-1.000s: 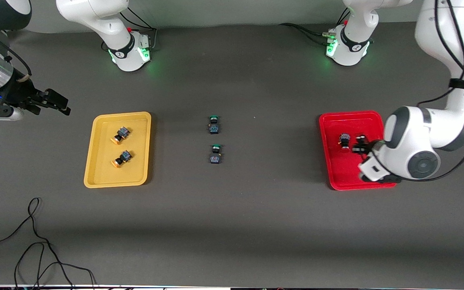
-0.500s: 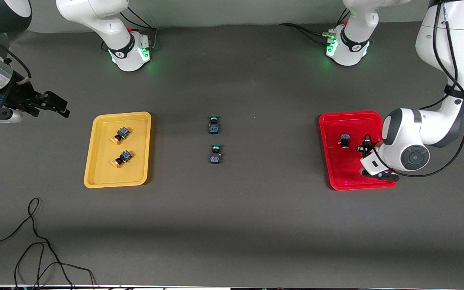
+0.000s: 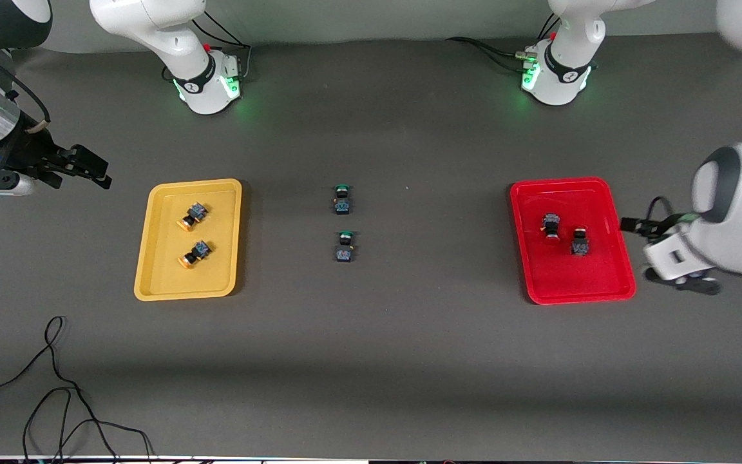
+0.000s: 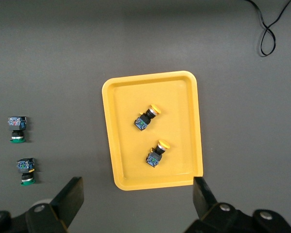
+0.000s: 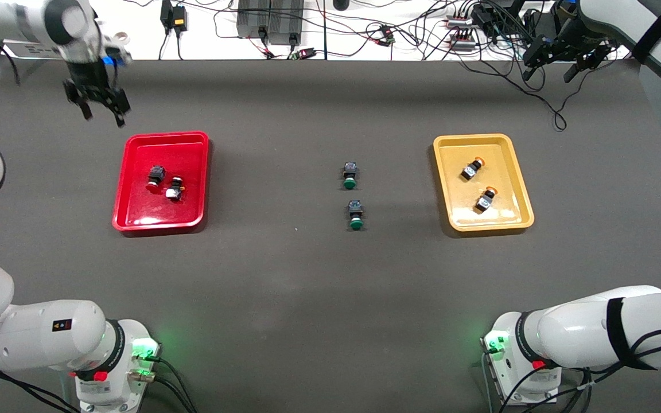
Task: Place red and yellow buttons in trays
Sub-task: 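Carry the second red button into the red tray and open the left gripper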
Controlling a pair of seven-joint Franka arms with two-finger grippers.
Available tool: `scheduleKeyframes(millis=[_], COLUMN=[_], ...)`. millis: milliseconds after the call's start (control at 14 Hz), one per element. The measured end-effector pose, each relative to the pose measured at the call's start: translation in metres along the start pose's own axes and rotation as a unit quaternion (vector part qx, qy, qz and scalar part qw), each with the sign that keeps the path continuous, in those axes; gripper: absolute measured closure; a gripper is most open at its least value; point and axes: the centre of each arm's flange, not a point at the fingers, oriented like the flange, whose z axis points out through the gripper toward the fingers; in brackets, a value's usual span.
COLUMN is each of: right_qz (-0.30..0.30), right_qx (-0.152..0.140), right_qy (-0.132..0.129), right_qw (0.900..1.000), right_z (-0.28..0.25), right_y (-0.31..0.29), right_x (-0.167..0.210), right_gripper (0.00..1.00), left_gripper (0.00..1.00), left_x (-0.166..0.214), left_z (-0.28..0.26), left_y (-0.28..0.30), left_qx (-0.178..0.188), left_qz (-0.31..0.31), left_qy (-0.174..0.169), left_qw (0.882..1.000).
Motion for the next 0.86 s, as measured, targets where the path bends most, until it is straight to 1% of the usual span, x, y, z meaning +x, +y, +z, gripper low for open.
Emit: scheduleKeyframes(millis=[143, 286, 500, 643, 857], right_qz=[-0.011, -0.015, -0.016, -0.016, -0.016], right_qx=[0.000, 0.000, 0.000, 0.000, 0.000], right_qy=[-0.001, -0.001, 0.000, 0.003, 0.007], right_qw=[1.000, 1.000, 1.000, 1.000, 1.000], right_z=[0.001, 0.001, 0.001, -0.002, -0.007], right_y=[0.000, 0.000, 0.000, 0.000, 0.000], right_x=[0.000, 0.001, 0.001, 0.001, 0.002], right_gripper=[0.00, 0.00, 0.00, 0.00, 0.00], left_gripper=[0.00, 0.00, 0.00, 0.00, 0.00], left_x=[-0.031, -0.064, -0.104, -0.116, -0.115], left_z=[-0.050, -0.089, -0.132, -0.145, -0.147], left_y=[0.007, 0.016, 0.028, 0.035, 0.044], left_qx=[-0.003, -0.002, 0.001, 0.001, 0.000], left_qz=[-0.005, -0.008, -0.011, -0.015, -0.026], left_qy=[0.025, 0.048, 0.090, 0.106, 0.108], left_qw=[1.000, 0.999, 0.996, 0.994, 0.994])
